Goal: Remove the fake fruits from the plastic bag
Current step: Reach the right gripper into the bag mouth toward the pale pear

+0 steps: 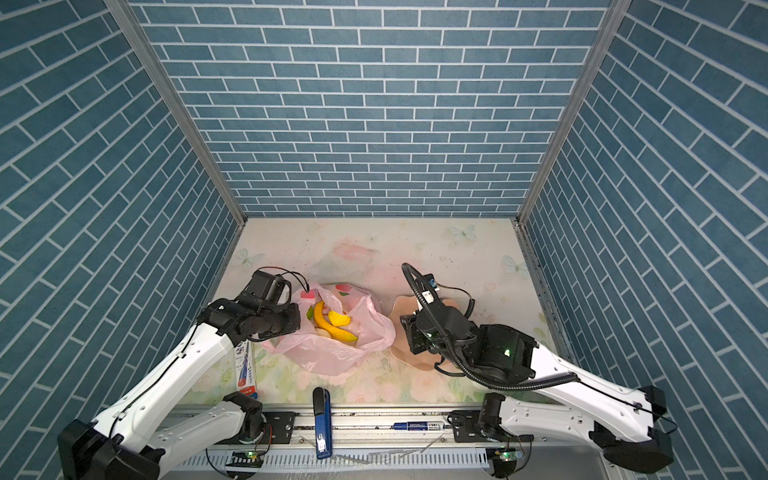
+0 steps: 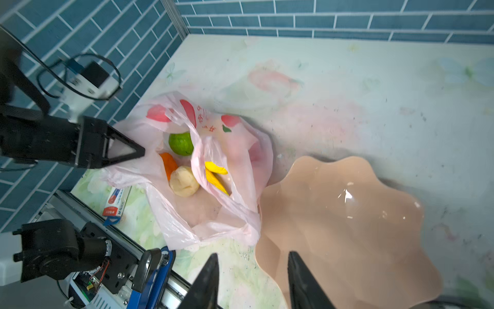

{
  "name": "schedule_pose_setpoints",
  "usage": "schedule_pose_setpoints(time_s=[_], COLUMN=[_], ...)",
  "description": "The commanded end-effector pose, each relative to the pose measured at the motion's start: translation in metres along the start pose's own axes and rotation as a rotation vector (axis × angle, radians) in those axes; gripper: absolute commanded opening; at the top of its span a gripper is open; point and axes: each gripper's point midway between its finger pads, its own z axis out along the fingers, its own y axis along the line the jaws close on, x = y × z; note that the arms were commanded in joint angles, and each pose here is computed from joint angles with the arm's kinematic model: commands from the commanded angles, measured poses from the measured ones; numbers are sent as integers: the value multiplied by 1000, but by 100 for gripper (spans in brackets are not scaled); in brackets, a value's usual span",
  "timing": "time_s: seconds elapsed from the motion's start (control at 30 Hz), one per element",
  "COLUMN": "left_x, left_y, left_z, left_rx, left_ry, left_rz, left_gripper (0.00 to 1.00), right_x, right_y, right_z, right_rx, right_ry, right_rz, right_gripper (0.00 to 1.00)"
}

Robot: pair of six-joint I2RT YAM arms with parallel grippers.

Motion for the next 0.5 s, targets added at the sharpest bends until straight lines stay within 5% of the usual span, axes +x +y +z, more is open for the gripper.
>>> schedule_pose_setpoints(time_s=[0.0,0.2,0.47], left_x=[5,24,45], left_y=[1,3,18], left_z=[0,2,6], left_rx=[-5,4,-32], left_ry=[30,118,158], left_rz=[24,42,-6], left_gripper=[11,10,9], right_x=[-21,-28,8], right_y=[24,106,153], right_z=[12,68,132], right_rx=[6,-175,-299], right_ry=[47,205,382], right_rz=[-187,-333,-328], right_gripper=[42,38,29])
